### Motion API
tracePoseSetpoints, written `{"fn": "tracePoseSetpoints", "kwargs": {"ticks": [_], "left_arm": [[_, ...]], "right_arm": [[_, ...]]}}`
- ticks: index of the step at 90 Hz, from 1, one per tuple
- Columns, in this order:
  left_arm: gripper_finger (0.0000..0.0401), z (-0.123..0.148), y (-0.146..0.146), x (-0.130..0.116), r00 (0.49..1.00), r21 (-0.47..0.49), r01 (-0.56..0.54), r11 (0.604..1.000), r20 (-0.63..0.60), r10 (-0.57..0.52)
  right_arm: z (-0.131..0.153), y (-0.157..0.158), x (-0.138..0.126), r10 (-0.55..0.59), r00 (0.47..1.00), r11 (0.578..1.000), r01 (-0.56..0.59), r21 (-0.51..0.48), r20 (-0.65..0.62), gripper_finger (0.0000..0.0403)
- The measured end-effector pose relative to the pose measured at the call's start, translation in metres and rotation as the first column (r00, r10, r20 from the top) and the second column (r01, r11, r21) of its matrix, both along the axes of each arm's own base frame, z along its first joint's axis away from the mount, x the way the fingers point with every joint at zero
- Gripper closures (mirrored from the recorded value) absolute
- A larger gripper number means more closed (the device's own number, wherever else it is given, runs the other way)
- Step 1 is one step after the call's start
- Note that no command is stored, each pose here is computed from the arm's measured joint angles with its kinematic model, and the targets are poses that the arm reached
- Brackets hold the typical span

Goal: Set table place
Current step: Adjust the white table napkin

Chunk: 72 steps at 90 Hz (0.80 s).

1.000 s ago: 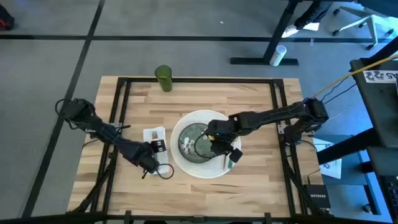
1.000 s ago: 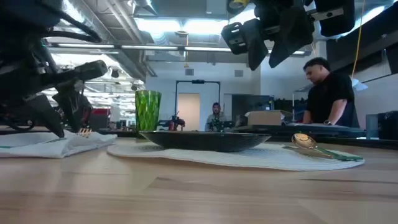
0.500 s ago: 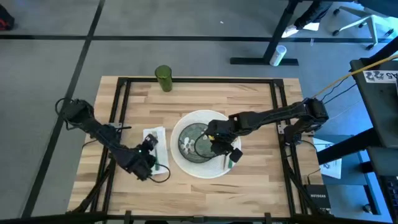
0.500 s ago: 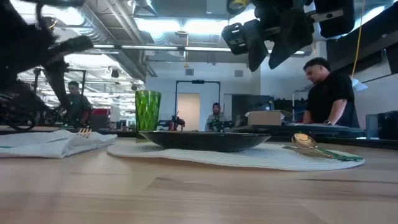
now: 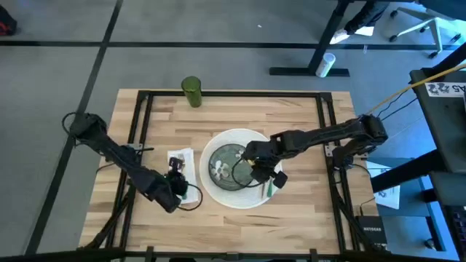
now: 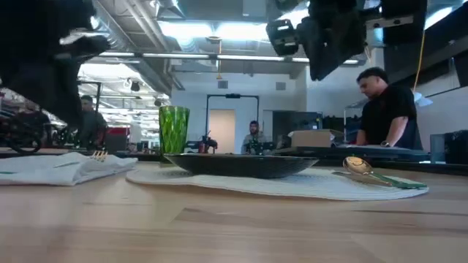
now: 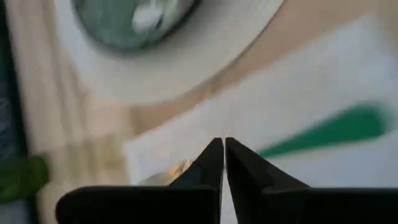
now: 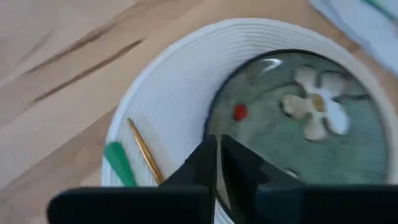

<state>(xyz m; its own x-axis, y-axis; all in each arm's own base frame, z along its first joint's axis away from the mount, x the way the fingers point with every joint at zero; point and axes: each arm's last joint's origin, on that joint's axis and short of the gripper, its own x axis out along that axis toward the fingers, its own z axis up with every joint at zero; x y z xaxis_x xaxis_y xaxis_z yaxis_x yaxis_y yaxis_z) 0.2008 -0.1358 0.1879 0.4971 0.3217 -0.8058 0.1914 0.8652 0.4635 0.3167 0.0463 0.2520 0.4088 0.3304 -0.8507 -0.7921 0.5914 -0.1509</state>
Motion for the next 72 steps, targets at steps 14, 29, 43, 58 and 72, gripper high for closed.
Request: {"fn": "tracePoseSetpoints", "kwargs": {"ticks": [14, 29, 43, 58, 72], "left_arm": [[0.0401, 0.017, 0.001, 0.006, 0.996, -0.192, 0.052, 0.98, 0.082, -0.036], [0.0401, 0.019, 0.009, 0.007, 0.989, -0.253, 0.061, 0.966, 0.148, -0.024], [0.0401, 0.015, 0.017, 0.007, 0.99, -0.196, 0.037, 0.98, 0.142, -0.009], [0.0401, 0.011, 0.029, 0.008, 0.988, -0.187, -0.08, 0.979, 0.112, 0.102], [0.0401, 0.014, 0.029, 0.016, 0.977, -0.237, -0.088, 0.968, 0.17, 0.131]], "right_arm": [[0.027, -0.003, -0.016, -0.015, 0.995, 0.999, 0.019, -0.042, 0.099, 0.0402], [0.055, -0.008, -0.04, -0.047, 0.975, 0.995, 0.066, -0.078, 0.216, 0.0402], [0.06, -0.013, -0.068, -0.093, 0.944, 0.991, 0.12, -0.065, 0.316, 0.0403], [0.057, -0.016, -0.095, -0.146, 0.883, 0.988, 0.156, 0.013, 0.447, 0.0403], [0.047, -0.018, -0.111, -0.174, 0.832, 0.984, 0.168, 0.061, 0.526, 0.0403]]}}
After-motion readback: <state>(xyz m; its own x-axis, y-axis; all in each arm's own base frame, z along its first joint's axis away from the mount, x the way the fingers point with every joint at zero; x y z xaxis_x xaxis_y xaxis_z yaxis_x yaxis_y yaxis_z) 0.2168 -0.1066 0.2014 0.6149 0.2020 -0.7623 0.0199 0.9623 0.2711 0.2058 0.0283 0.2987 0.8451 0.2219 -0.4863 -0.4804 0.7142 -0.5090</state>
